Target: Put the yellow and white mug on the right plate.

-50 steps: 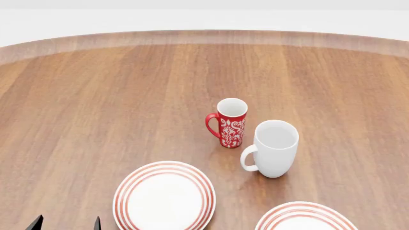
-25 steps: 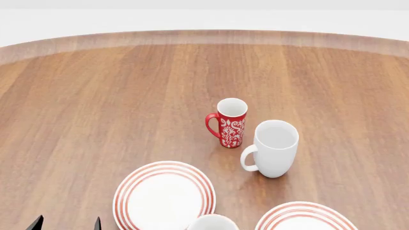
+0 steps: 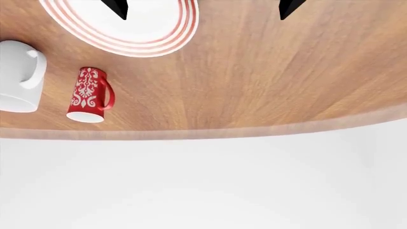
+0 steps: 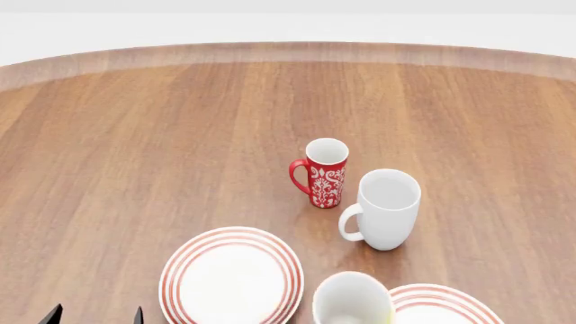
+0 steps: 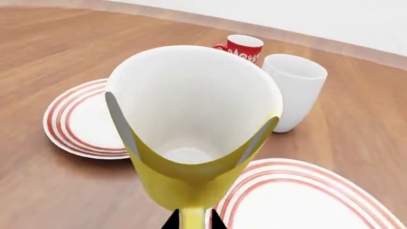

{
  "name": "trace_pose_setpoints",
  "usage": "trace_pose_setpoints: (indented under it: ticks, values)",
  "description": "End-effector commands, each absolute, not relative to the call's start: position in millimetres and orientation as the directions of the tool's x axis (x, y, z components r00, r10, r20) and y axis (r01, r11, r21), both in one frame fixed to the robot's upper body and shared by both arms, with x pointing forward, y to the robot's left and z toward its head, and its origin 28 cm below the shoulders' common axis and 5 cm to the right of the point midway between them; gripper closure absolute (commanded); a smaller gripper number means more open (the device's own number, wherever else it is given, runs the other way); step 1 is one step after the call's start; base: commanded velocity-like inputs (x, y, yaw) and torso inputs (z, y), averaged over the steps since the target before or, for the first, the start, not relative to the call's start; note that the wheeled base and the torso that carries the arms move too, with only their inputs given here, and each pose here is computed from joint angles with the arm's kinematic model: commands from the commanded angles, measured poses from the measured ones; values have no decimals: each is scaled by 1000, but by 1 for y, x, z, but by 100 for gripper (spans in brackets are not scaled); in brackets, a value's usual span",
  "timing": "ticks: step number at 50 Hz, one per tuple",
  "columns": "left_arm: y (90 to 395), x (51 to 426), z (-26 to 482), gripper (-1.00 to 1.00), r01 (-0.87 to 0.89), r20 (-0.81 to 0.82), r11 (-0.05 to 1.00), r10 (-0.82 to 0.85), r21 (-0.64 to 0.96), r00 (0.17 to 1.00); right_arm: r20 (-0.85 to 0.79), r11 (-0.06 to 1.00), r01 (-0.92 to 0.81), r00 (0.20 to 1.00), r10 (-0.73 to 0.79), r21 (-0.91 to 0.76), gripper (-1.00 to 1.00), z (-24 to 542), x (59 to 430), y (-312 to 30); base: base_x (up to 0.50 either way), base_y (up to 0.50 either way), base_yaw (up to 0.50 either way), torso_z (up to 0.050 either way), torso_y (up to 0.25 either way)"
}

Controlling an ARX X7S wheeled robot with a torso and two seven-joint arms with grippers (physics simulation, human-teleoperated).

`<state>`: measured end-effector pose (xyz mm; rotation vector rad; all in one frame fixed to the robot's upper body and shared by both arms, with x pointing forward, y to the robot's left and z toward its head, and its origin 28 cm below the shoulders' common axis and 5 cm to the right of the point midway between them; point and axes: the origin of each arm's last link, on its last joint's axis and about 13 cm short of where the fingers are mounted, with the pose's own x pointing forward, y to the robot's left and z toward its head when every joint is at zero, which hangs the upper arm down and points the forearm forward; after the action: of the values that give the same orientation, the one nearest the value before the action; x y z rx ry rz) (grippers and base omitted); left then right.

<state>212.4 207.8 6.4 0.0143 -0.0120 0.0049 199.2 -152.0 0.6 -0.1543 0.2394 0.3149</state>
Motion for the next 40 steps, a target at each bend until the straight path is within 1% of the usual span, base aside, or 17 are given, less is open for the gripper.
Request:
trace_pose_setpoints:
  ticks: [1, 16, 26, 40]
  values:
    - [208, 213, 6, -100, -4, 12, 1000, 4, 17, 1000, -223, 964, -249, 949, 224, -91, 100, 7, 204, -161, 0, 0, 0, 0, 0]
    - [208, 213, 6, -100, -5, 15, 1000, 5, 17, 1000, -204, 991, -125, 972, 115, -39, 100, 11, 209, -173, 0, 0, 0, 0, 1]
    - [208, 213, 7, -100, -4, 17, 1000, 4, 19, 1000, -235, 999, -37, 971, 34, -5, 100, 0, 216, -185, 0, 0, 0, 0, 0]
    - [208, 213, 7, -100, -6, 18, 1000, 5, 18, 1000, -279, 998, 40, 960, -27, 40, 100, -15, 225, -189, 0, 0, 0, 0, 0]
